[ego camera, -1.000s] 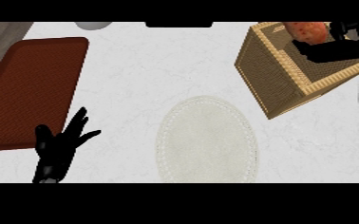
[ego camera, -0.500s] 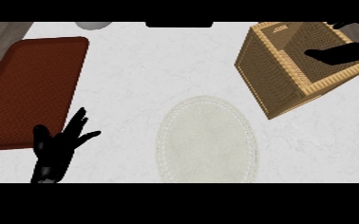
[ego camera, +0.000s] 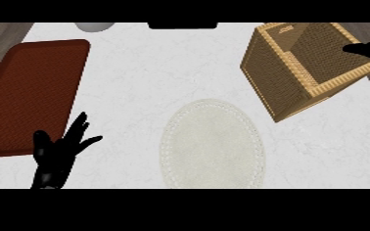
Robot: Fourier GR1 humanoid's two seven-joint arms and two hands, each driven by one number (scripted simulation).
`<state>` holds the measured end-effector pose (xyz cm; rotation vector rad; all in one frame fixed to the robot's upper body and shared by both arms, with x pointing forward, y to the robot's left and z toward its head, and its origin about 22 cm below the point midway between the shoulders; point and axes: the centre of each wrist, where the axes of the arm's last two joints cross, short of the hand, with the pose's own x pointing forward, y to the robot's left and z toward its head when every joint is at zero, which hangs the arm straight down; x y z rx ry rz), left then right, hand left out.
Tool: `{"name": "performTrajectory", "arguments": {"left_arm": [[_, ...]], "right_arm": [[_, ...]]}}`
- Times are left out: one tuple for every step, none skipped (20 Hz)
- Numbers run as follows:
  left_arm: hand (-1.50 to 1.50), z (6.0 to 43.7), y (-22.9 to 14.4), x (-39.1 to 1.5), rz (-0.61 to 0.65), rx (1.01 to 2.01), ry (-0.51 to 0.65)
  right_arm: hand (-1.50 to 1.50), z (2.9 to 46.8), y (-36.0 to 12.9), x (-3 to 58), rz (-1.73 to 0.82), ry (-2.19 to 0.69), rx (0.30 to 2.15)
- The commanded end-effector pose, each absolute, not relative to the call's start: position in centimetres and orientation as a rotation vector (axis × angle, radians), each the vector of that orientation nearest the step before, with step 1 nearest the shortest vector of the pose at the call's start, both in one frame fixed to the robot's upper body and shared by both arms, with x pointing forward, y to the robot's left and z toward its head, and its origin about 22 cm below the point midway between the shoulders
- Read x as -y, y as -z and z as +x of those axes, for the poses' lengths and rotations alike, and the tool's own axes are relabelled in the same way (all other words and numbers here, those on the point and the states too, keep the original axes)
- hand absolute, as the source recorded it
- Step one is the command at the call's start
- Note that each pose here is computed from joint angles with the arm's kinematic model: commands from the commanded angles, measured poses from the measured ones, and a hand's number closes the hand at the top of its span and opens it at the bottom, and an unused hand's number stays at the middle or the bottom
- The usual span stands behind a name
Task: Pick the sweet potato from the placemat and place it in the basket
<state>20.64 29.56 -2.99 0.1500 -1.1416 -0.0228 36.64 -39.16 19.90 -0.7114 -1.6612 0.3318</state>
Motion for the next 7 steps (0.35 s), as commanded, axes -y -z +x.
{"name": "performTrajectory", "arguments": {"left_arm": [[0.00, 20.0, 5.0, -29.8, 0.167, 1.017, 0.021], [0.00, 19.3, 5.3, -30.9, 0.146, 1.012, 0.021], [0.00, 19.2, 4.8, -30.7, 0.156, 1.010, 0.027], [0.00, 20.4, 5.3, -29.9, 0.166, 1.038, 0.049], [0.00, 18.6, 6.0, -29.7, 0.157, 1.007, 0.017], [0.00, 20.9, 5.3, -29.5, 0.129, 1.013, 0.040], [0.00, 20.0, 5.9, -29.1, 0.154, 1.005, 0.031]], "right_arm": [[-1.50, 35.9, -20.4, 42.3, -0.667, -0.168, 1.648], [-1.50, 35.8, -20.7, 43.6, -0.696, -0.166, 1.650], [-1.50, 35.3, -22.4, 44.6, -0.733, -0.158, 1.645], [-1.50, 34.5, -22.9, 46.1, -0.724, -0.130, 1.638], [-1.50, 33.5, -22.1, 46.7, -0.738, -0.149, 1.615], [-1.50, 34.2, -22.8, 47.5, -0.747, -0.133, 1.603], [-1.50, 32.6, -22.4, 49.7, -0.733, -0.116, 1.621]]}}
